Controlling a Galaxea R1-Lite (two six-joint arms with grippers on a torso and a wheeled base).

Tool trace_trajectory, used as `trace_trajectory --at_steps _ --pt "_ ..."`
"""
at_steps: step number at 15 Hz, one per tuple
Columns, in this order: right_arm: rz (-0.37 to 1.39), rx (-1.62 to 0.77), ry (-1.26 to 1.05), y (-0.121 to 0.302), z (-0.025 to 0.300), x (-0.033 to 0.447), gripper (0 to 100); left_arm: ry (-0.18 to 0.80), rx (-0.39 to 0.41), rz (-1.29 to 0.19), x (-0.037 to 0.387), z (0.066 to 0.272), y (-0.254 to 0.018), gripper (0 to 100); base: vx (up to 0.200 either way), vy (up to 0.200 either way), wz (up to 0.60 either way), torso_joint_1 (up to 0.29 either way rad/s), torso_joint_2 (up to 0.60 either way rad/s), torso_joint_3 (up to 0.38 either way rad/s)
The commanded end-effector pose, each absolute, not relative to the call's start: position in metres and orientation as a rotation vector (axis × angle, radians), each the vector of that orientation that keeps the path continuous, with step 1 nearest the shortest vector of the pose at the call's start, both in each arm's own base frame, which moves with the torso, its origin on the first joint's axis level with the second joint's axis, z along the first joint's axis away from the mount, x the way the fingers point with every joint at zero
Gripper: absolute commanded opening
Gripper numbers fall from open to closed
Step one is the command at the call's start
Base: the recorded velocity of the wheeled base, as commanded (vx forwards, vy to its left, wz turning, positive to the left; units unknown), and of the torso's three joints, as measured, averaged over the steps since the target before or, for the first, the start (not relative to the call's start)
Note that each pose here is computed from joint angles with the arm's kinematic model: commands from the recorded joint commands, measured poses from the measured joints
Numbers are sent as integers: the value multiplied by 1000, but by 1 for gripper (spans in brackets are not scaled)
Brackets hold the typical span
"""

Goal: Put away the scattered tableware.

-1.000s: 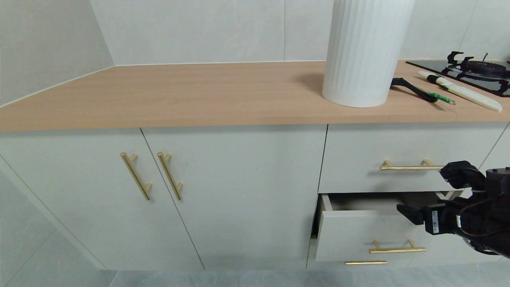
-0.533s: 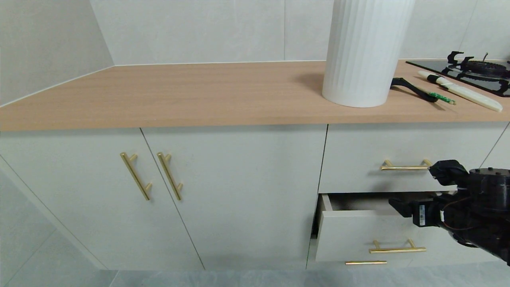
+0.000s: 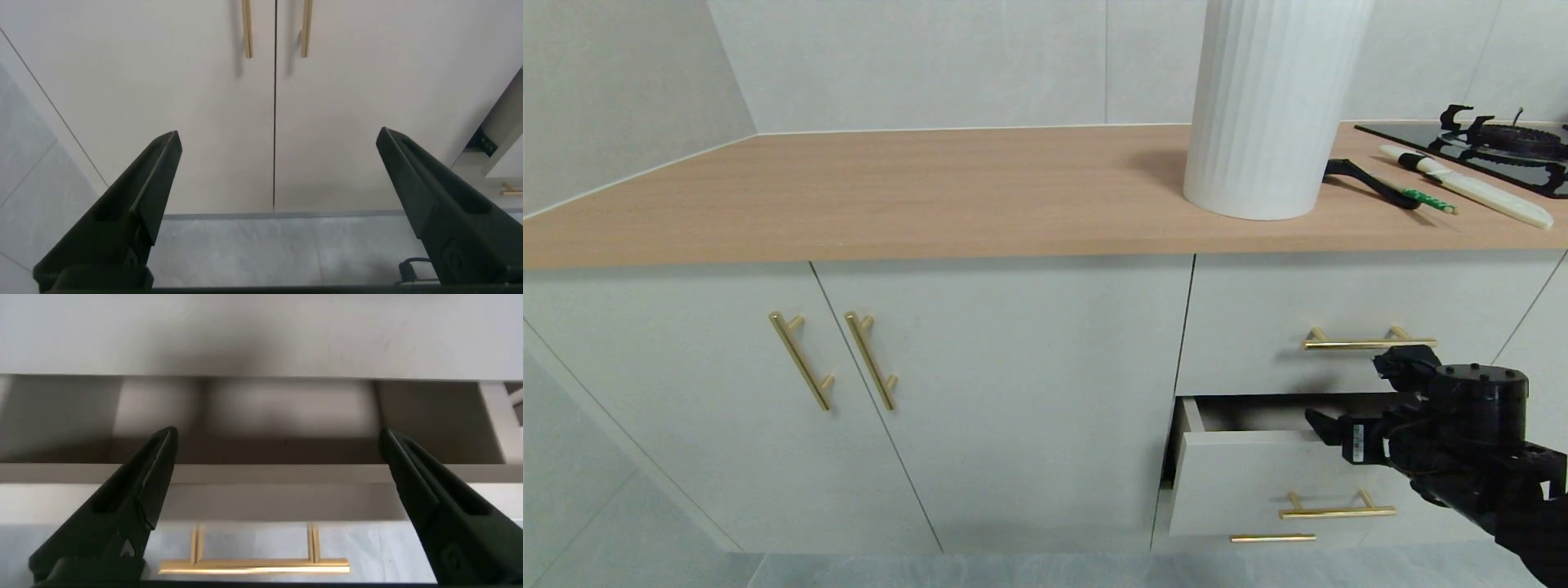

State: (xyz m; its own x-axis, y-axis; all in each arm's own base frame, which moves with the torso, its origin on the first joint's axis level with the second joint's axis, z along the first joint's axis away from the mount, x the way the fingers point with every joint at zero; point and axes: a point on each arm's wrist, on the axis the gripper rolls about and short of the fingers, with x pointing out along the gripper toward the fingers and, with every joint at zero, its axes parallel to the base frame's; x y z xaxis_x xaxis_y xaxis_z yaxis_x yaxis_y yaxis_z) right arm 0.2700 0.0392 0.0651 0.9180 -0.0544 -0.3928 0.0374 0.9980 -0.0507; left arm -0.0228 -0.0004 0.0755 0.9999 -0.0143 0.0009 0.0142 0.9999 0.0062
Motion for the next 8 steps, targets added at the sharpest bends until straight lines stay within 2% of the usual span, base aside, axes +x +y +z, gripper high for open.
trace_trajectory --at_steps 1,8 --pt "-49 -50 441 39 53 271 100 -2 6 -14 -23 76 0 100 0 0 0 0 0 0" --pt "-46 -56 437 38 59 264 100 -2 6 -12 -23 76 0 100 0 0 0 0 0 0"
